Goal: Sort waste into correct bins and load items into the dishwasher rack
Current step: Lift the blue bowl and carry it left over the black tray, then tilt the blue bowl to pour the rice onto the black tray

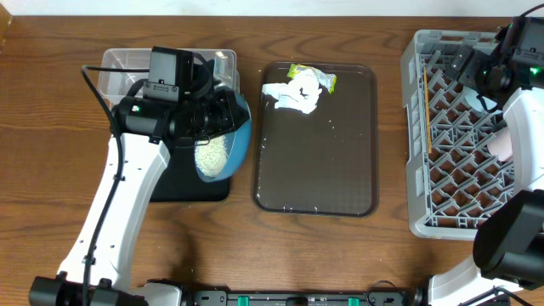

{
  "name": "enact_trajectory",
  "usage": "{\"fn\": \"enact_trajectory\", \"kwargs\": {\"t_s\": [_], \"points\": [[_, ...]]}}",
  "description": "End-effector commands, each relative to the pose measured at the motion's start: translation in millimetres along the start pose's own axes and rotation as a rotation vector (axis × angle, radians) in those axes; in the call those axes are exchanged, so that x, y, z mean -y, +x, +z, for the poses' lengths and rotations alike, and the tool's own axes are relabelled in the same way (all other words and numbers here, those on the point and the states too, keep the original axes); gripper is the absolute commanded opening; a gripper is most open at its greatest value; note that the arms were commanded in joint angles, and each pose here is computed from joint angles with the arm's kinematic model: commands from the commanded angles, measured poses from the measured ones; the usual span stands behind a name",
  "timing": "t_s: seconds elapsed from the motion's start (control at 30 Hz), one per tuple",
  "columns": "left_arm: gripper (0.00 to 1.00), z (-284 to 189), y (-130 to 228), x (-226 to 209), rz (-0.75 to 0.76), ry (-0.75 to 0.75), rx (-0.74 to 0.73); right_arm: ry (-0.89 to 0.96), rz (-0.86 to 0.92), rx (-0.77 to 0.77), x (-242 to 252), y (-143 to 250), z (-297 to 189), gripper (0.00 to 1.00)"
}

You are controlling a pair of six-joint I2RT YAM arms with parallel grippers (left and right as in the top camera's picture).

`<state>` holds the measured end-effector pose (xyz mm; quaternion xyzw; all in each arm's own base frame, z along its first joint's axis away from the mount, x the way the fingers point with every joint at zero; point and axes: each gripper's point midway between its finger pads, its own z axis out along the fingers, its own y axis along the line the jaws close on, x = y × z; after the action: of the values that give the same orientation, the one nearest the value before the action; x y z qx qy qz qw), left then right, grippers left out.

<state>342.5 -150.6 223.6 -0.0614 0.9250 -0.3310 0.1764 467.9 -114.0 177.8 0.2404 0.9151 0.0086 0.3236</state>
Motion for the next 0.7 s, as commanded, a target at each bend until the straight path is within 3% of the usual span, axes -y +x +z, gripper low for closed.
{"fn": "enact_trajectory", "kwargs": {"t_s": [0.0, 0.37, 0.67], "points": [[0.06, -2.7, 3.4, 3.4, 0.017, 0.029, -0.004, 0.005, 0.013, 0.019, 2.8, -4.9, -6.9, 0.99], [0.06, -14.2, 0.5, 9.1, 0.000, 0.164, -0.027, 0.005, 0.013, 0.019, 2.8, -4.9, -6.9, 0.99], [0.06, -14.0, 1.8, -3.4, -0.036, 0.168, -0.034, 0.005, 0.013, 0.019, 2.7, -4.9, -6.9, 0.99]]}}
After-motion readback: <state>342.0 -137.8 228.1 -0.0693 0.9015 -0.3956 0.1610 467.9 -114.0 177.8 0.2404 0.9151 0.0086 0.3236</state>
